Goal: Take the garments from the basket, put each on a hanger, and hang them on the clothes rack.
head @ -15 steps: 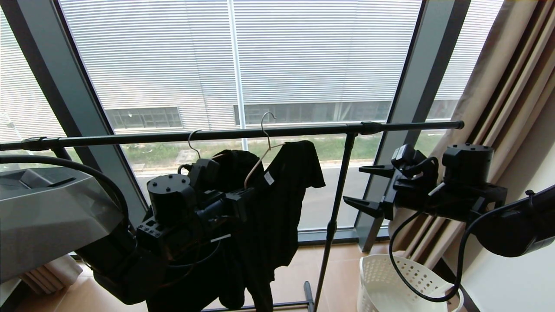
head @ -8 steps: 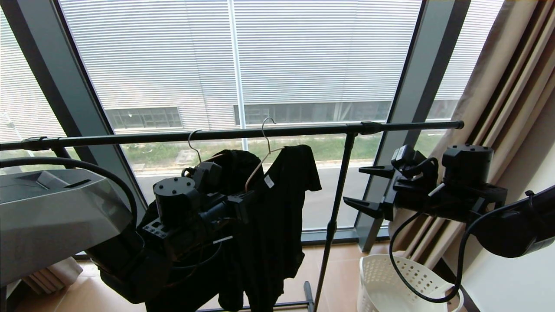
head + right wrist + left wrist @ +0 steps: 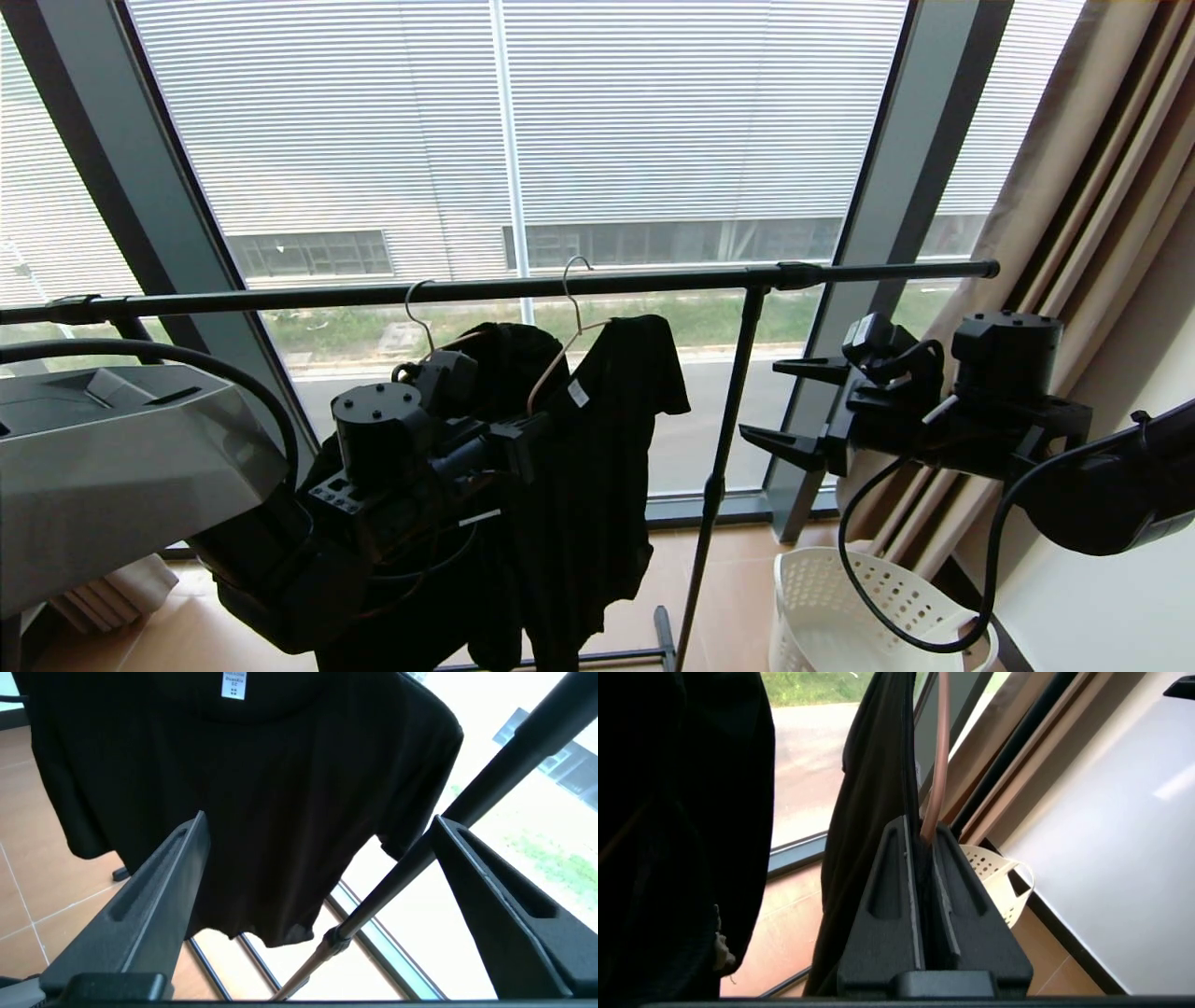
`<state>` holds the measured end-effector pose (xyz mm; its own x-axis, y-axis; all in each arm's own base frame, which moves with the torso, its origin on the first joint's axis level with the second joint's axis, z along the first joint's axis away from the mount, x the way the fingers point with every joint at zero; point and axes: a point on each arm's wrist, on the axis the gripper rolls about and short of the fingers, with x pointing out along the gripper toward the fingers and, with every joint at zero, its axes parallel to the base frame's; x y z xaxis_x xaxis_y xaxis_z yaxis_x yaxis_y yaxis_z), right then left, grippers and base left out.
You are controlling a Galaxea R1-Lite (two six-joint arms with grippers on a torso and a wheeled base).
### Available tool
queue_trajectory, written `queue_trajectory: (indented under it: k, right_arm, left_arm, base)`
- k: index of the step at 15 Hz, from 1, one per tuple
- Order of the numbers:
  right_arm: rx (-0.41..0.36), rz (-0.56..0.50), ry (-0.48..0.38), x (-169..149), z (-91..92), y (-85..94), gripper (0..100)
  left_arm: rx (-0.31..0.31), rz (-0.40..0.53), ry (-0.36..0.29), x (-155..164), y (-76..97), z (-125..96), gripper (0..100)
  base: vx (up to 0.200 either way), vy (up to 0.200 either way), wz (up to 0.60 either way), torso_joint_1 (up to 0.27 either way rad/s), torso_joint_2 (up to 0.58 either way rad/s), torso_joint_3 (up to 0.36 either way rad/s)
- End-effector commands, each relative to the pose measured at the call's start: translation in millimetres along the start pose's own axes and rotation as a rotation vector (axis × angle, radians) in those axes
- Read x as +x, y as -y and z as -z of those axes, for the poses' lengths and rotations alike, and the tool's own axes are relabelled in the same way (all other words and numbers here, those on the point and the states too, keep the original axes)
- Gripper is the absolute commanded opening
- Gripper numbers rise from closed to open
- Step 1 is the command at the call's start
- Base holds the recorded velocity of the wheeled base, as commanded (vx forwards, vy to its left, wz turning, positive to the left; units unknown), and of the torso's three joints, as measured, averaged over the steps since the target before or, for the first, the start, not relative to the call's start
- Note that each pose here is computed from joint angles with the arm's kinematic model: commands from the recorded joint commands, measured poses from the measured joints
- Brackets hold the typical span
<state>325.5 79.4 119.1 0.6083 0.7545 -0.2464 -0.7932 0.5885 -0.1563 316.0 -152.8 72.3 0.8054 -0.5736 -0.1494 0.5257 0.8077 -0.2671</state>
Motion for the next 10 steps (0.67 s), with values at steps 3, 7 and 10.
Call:
queue_trajectory:
  k: [3, 7, 10]
  right_arm:
    - [0.0, -0.002, 0.0, 0.3, 0.4, 0.0, 100]
    - [0.0, -0.002, 0.0, 0.3, 0.4, 0.0, 100]
    - [-0.002, -0.001, 0.002, -0.2, -0.5, -0.1, 100]
  left_arm:
    - [0.0, 0.001, 0.0, -0.7, 0.6, -0.3, 0]
    - [0.002, 0.003, -0.005, -1.5, 1.2, 0.5, 100]
    - [0.003, 0.006, -0.001, -1.9, 1.5, -0.6, 100]
  base:
    - [0.0, 0.0, 0.0, 0.0, 0.0, 0.0]
    - [0.0, 0.0, 0.0, 0.0, 0.0, 0.0]
    - [0.0, 0.0, 0.0, 0.0, 0.0, 0.0]
